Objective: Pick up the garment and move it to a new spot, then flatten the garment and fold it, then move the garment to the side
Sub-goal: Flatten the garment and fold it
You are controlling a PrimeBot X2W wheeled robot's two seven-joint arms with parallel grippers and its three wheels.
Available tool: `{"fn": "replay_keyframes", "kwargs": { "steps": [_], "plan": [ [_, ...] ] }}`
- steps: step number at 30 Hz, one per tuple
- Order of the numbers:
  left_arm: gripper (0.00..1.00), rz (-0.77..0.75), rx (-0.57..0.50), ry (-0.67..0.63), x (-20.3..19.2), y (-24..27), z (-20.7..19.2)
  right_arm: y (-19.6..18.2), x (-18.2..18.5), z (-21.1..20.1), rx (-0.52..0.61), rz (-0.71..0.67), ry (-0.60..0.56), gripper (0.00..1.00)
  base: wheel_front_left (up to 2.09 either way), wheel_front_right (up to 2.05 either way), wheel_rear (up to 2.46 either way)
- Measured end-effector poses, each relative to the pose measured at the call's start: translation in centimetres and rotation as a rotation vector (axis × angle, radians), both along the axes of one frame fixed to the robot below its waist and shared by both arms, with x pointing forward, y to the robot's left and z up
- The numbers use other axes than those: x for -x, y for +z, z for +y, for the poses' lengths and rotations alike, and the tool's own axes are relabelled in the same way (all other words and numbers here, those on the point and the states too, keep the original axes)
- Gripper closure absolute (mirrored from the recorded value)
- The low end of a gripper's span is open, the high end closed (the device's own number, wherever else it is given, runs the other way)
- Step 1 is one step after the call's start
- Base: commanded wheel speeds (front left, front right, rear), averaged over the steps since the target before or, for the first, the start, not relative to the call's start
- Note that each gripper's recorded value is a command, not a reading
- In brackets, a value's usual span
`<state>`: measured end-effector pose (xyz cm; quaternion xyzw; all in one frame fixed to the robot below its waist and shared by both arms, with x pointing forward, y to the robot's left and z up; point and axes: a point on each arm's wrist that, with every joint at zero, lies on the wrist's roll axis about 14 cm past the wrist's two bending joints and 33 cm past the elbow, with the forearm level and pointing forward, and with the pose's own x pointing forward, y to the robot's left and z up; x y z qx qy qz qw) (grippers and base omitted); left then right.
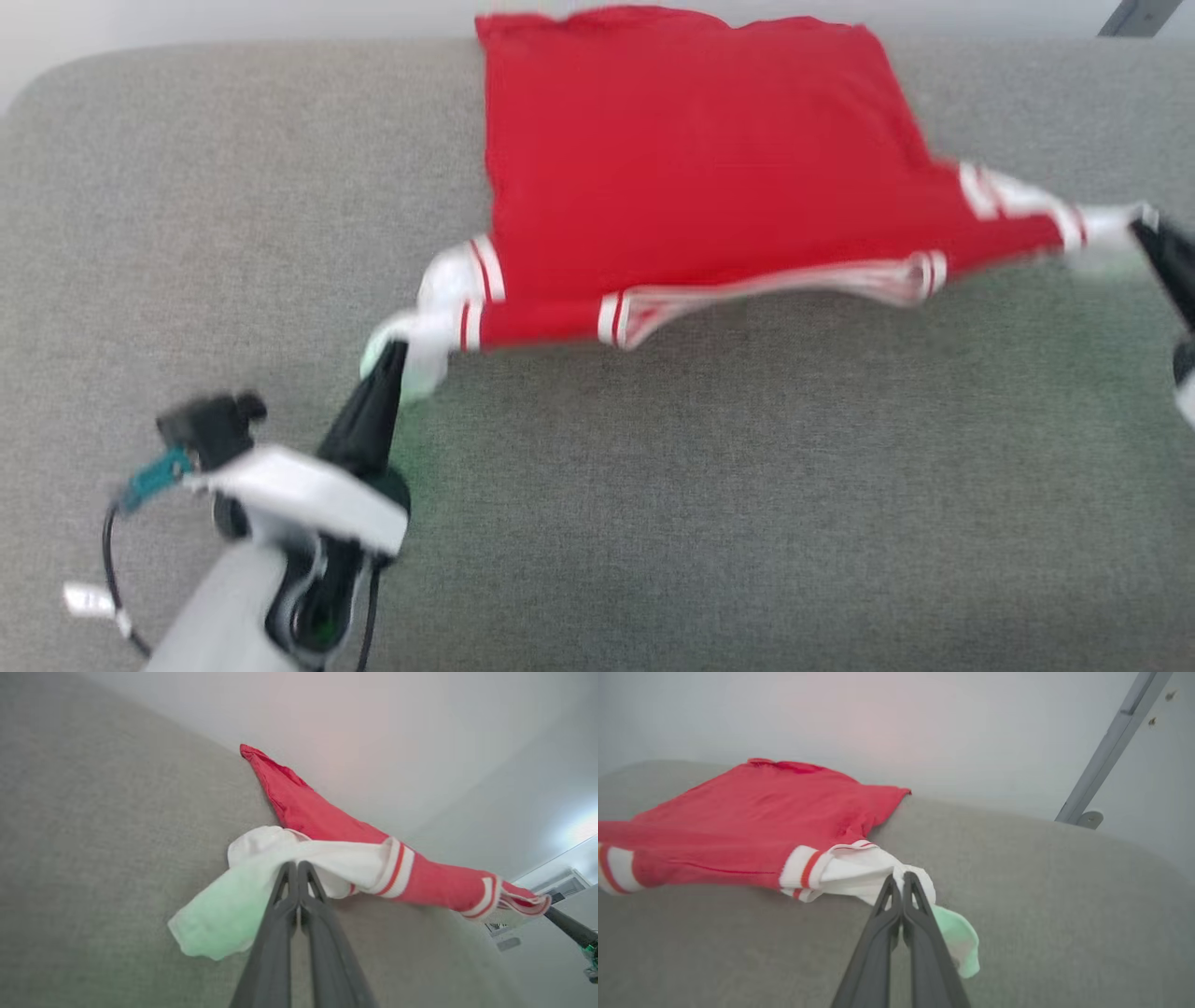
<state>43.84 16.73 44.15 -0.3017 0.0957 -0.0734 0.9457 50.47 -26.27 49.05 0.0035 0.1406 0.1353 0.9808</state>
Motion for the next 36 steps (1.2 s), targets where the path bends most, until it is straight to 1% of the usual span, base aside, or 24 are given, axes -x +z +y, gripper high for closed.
{"fn": "replay_keyframes", "kwargs": {
  "steps": [4,6,10,17,19,23,26,29,33,36],
  "plan": [
    [1.0,0.031,0.01,-0.027,2.8,-0.9,-0.6,-1.9,4.2,-1.1,-0.001,0.135,0.015,1.0,0.0,0.0,0.0],
    [1.0,0.048,0.016,-0.03,3.9,-1.4,-0.7,-3.0,6.2,-1.0,-0.006,0.204,0.036,1.0,0.0,0.0,0.0],
    [1.0,0.103,-0.011,-0.057,6.0,-3.1,-0.8,-4.6,9.8,-0.2,-0.037,0.338,0.078,1.0,0.0,0.0,0.0],
    [1.0,0.161,-0.002,-0.064,8.7,-4.3,-0.4,-6.0,14.7,0.6,-0.073,0.497,0.128,1.0,0.0,0.0,0.0],
    [1.0,0.179,-0.003,-0.075,9.4,-4.4,-0.6,-6.2,15.5,0.8,-0.082,0.521,0.134,1.0,0.0,0.0,0.0],
    [1.0,0.183,-0.01,-0.075,9.7,-4.3,-0.7,-6.0,15.4,0.5,-0.095,0.517,0.12,1.0,0.0,0.0,0.0],
    [1.0,0.181,-0.019,-0.073,9.7,-4.2,-0.9,-6.5,15.5,1.0,-0.085,0.526,0.137,1.0,0.0,0.0,0.0],
    [1.0,0.175,-0.021,-0.09,9.4,-4.1,-1.7,-7.6,16.1,3.1,-0.113,0.563,0.171,1.0,0.0,0.0,0.0],
    [1.0,0.19,-0.02,-0.109,9.3,-4.8,-2.6,-9.7,16.6,4.1,-0.089,0.625,0.188,1.0,0.0,0.0,0.0],
    [1.0,0.206,-0.043,-0.12,9.5,-5.5,-2.7,-11.4,17.3,5.1,-0.074,0.677,0.206,1.0,0.0,0.0,0.0]
  ]
}}
